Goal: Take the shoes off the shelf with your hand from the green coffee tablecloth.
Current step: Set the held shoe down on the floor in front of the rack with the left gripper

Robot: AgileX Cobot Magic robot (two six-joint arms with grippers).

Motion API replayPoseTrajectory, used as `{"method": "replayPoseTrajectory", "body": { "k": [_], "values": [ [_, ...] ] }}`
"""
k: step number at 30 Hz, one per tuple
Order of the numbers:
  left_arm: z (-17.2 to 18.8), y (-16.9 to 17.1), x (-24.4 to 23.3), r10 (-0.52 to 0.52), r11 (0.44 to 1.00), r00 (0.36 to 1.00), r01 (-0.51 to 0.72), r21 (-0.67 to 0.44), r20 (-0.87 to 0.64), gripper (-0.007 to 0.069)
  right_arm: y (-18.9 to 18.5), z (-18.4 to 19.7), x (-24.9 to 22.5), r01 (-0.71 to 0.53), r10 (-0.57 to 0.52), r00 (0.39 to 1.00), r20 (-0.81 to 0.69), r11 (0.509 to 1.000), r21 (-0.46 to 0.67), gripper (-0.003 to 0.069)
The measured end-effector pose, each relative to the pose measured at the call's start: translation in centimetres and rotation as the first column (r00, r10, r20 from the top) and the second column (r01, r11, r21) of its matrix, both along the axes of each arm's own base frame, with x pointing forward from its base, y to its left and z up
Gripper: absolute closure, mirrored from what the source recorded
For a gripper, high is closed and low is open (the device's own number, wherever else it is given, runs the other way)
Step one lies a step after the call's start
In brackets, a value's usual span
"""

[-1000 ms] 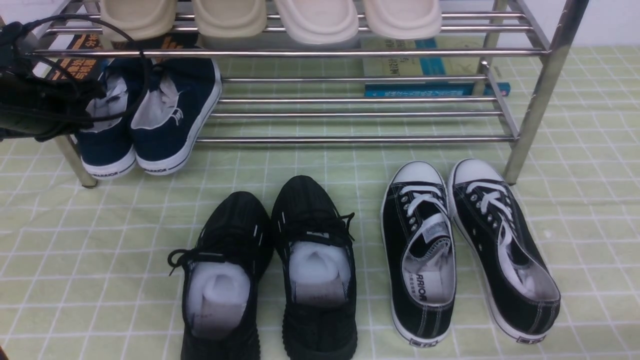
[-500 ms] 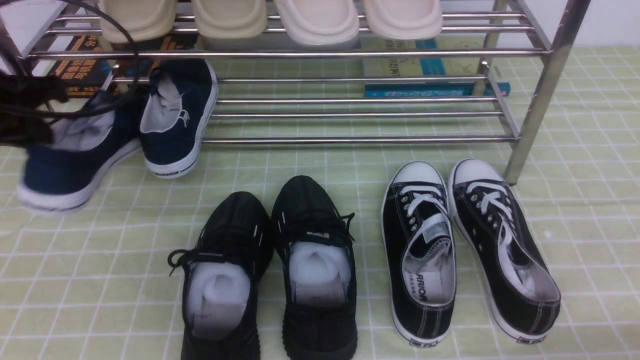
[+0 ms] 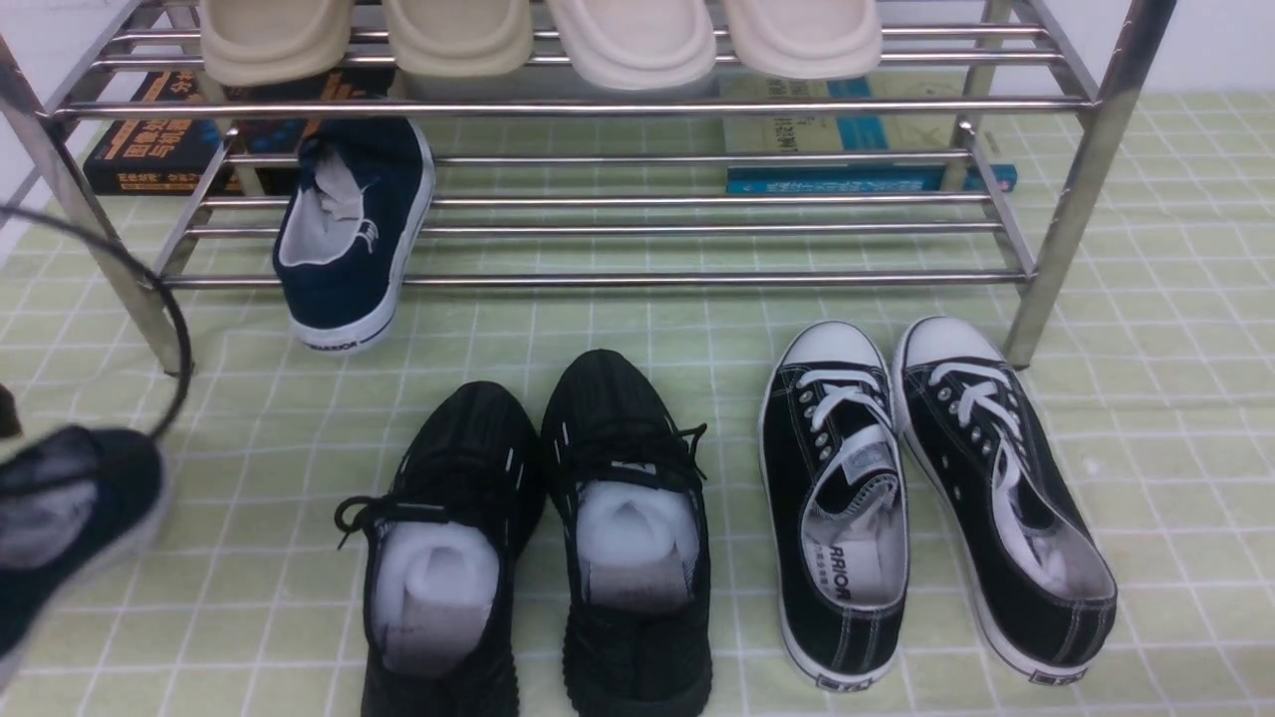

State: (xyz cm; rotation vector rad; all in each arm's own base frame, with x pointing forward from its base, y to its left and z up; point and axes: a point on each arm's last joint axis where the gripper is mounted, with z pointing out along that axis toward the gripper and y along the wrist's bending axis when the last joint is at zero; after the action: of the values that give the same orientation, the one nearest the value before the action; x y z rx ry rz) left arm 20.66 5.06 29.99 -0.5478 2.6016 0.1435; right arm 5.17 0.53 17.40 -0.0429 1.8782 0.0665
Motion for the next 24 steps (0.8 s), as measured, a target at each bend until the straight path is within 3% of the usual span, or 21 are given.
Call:
{"method": "replayPoseTrajectory", "body": {
  "k": [9,19,24],
  "values": [
    [-2.1,-0.5,-0.4,0.011,0.999,0.998,-0.008,-0.053,0.059,0.0575,0.0,0.0,0.0,0.0,0.0,1.0,0.0,1.0,0.0,0.0421],
    [2.8,-1.4,-1.8,0.033,0.995,0.961,-0.005,-0.101,0.275,0.0575,0.0,0.0,0.0,0.0,0.0,1.0,0.0,1.0,0.0,0.0421],
    [2.0,-1.3,-1.1,0.038,0.994,0.955,-0.005,-0.112,0.294,0.0575,0.0,0.0,0.0,0.0,0.0,1.0,0.0,1.0,0.0,0.0421]
  ]
}}
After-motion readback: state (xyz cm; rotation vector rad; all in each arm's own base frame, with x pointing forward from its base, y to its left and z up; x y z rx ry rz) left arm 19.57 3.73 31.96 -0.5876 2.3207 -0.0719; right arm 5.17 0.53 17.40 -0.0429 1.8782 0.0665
